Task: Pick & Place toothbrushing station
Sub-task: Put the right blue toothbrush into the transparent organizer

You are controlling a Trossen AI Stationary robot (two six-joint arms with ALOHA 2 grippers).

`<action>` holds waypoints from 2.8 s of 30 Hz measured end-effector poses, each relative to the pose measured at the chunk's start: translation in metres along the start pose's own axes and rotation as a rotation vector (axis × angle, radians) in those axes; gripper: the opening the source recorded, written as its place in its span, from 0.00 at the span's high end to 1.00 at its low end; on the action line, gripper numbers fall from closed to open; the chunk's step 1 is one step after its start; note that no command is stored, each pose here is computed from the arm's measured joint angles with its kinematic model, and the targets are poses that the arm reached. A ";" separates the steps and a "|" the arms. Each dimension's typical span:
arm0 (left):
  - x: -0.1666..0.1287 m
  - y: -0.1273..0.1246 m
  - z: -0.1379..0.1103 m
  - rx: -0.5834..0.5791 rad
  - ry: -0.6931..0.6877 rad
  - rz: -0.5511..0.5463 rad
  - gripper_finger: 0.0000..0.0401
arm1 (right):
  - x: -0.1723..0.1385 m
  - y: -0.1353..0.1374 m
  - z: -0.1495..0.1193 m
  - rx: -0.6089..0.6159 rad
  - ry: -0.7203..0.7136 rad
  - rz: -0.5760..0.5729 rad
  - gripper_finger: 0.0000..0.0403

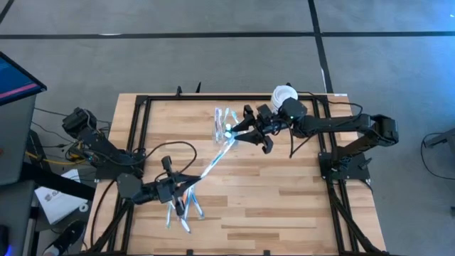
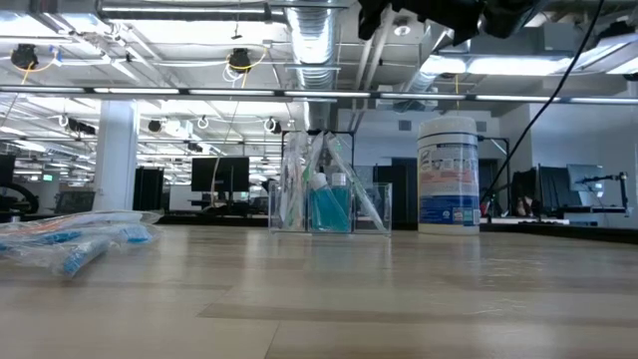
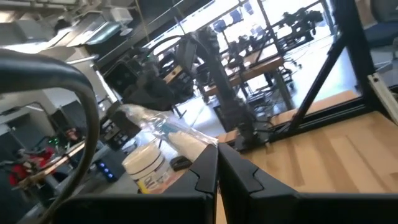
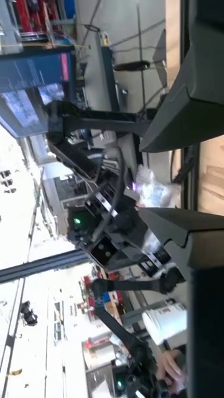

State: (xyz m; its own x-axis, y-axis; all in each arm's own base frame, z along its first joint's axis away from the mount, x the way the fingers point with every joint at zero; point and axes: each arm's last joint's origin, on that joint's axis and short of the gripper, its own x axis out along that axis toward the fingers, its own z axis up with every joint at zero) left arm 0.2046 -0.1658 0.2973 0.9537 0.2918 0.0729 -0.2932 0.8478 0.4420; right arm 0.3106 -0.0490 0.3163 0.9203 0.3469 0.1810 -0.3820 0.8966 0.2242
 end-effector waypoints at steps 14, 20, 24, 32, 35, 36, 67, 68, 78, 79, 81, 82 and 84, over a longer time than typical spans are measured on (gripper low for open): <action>0.030 0.018 -0.010 0.002 0.003 0.052 1.00 | 0.004 0.007 -0.002 -0.003 -0.004 0.024 0.62; 0.033 0.023 -0.009 0.001 -0.002 0.086 1.00 | 0.004 0.006 -0.002 -0.001 -0.001 0.021 0.62; 0.033 0.025 -0.006 -0.003 -0.013 0.112 1.00 | 0.004 0.007 -0.002 -0.003 -0.004 0.021 0.62; 0.035 0.024 -0.007 -0.004 -0.034 0.085 1.00 | 0.004 0.007 0.000 -0.014 -0.028 0.006 0.64; 0.037 0.026 -0.007 -0.007 -0.039 0.086 1.00 | 0.004 0.008 0.002 -0.022 -0.043 0.009 0.66; 0.038 0.026 -0.008 -0.006 -0.037 0.088 1.00 | 0.004 0.008 0.002 -0.022 -0.044 0.009 0.67; 0.019 0.017 -0.003 -0.049 0.050 0.177 0.80 | 0.001 0.001 -0.002 -0.051 0.006 -0.004 0.99; 0.019 0.017 -0.003 -0.051 0.061 0.191 0.78 | 0.001 0.000 -0.002 -0.044 0.016 -0.010 0.99; 0.017 0.017 -0.005 -0.086 0.097 0.235 0.74 | -0.002 -0.014 -0.007 0.038 0.169 -0.148 0.99; 0.017 0.017 -0.005 -0.090 0.099 0.234 0.74 | -0.002 -0.015 -0.007 0.043 0.184 -0.155 0.99; 0.017 0.016 -0.007 -0.097 0.105 0.230 0.74 | -0.002 -0.017 -0.004 0.056 0.207 -0.173 0.99; 0.017 0.015 -0.007 -0.099 0.108 0.227 0.74 | -0.002 -0.018 -0.002 0.061 0.222 -0.181 0.99; 0.017 0.014 -0.009 -0.106 0.116 0.222 0.74 | -0.002 -0.020 0.000 0.069 0.258 -0.217 1.00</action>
State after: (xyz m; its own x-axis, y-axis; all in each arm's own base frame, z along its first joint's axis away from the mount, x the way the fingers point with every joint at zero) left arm 0.2163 -0.1451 0.2963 0.8528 0.5196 0.0522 -0.5058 0.7969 0.3303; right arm 0.3161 -0.0677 0.3116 0.9684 0.2162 -0.1241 -0.1717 0.9394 0.2968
